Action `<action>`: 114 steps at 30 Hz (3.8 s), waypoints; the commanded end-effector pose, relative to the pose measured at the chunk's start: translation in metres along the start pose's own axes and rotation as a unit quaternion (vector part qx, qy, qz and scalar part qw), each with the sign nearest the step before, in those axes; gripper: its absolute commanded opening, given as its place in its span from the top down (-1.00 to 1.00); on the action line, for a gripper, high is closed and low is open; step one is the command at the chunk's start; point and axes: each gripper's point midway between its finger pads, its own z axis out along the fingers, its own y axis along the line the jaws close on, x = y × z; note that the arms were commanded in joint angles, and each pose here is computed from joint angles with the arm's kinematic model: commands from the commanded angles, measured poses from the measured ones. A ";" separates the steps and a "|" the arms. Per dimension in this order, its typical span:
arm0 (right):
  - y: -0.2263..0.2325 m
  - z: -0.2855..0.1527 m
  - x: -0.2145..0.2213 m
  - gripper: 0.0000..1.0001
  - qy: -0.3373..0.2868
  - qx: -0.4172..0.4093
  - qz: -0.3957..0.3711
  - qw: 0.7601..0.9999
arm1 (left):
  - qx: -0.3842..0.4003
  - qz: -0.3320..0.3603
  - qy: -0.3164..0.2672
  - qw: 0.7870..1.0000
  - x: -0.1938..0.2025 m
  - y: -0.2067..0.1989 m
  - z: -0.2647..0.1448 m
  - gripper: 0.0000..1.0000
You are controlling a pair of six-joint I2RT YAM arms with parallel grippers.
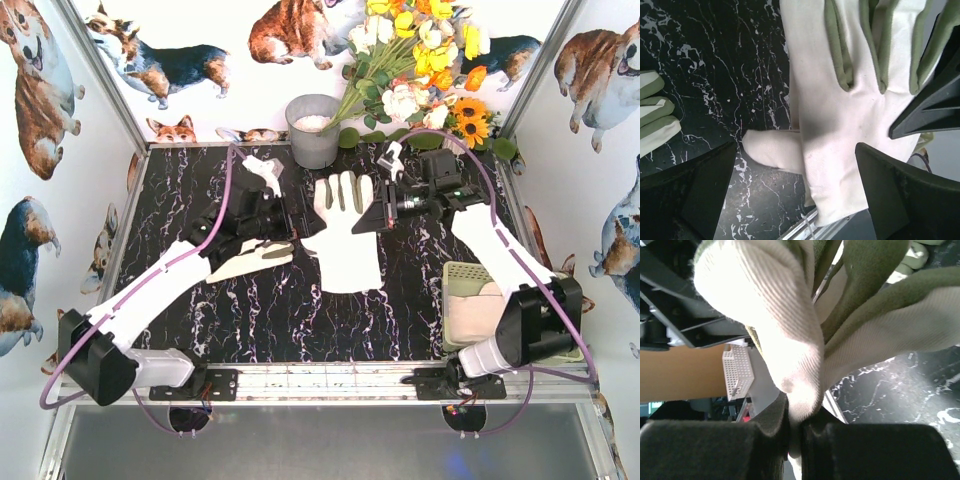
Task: Put the gloves into the storage basket
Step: Pick up the glove from the center of the board, then place the glove in the bin.
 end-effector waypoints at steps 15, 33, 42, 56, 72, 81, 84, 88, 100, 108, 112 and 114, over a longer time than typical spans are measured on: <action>0.125 -0.040 -0.018 1.00 -0.026 -0.147 -0.074 0.986 | 0.292 -0.013 0.010 0.956 -0.030 -0.115 -0.047 -0.95; 0.106 -0.033 -0.020 1.00 -0.026 -0.107 -0.075 0.991 | 0.330 -0.034 0.037 0.943 -0.017 -0.124 -0.062 0.65; 0.105 -0.036 -0.035 0.45 -0.066 -0.093 -0.071 0.991 | 0.330 -0.031 -0.012 0.943 -0.038 -0.132 -0.073 1.00; 0.123 -0.040 -0.028 -0.72 -0.064 -0.169 -0.042 0.983 | 0.351 -0.024 -0.057 0.934 -0.067 -0.153 -0.088 1.00; 0.163 -0.038 -0.042 -0.39 -0.059 -0.255 -0.044 0.964 | 0.333 -0.013 -0.056 0.941 -0.068 -0.151 -0.079 1.00; 0.159 -0.037 -0.044 0.37 -0.075 -0.244 -0.035 0.966 | 0.300 -0.018 -0.065 0.952 -0.067 -0.139 -0.074 1.00; 0.152 -0.034 -0.043 0.70 -0.082 -0.216 -0.048 0.972 | 0.298 -0.016 -0.066 0.952 -0.068 -0.139 -0.075 1.00; 0.140 -0.034 -0.043 1.00 -0.102 -0.170 -0.048 0.979 | 0.281 -0.009 -0.057 0.958 -0.066 -0.134 -0.071 1.00; 0.036 -0.070 -0.044 1.00 -0.204 0.065 0.090 0.973 | 0.104 -0.032 -0.091 0.990 -0.069 -0.058 -0.048 -1.00; -0.029 -0.120 -0.026 1.00 -0.281 0.241 0.185 0.911 | 0.051 -0.034 -0.114 0.992 -0.074 -0.034 -0.057 -0.99; -0.049 -0.164 -0.016 1.00 -0.354 0.332 0.221 0.846 | 0.030 -0.038 -0.107 0.993 -0.068 -0.020 -0.053 -0.99; -0.055 -0.191 -0.011 1.00 -0.401 0.377 0.229 0.803 | 0.026 -0.038 -0.101 0.994 -0.067 -0.015 -0.049 -0.99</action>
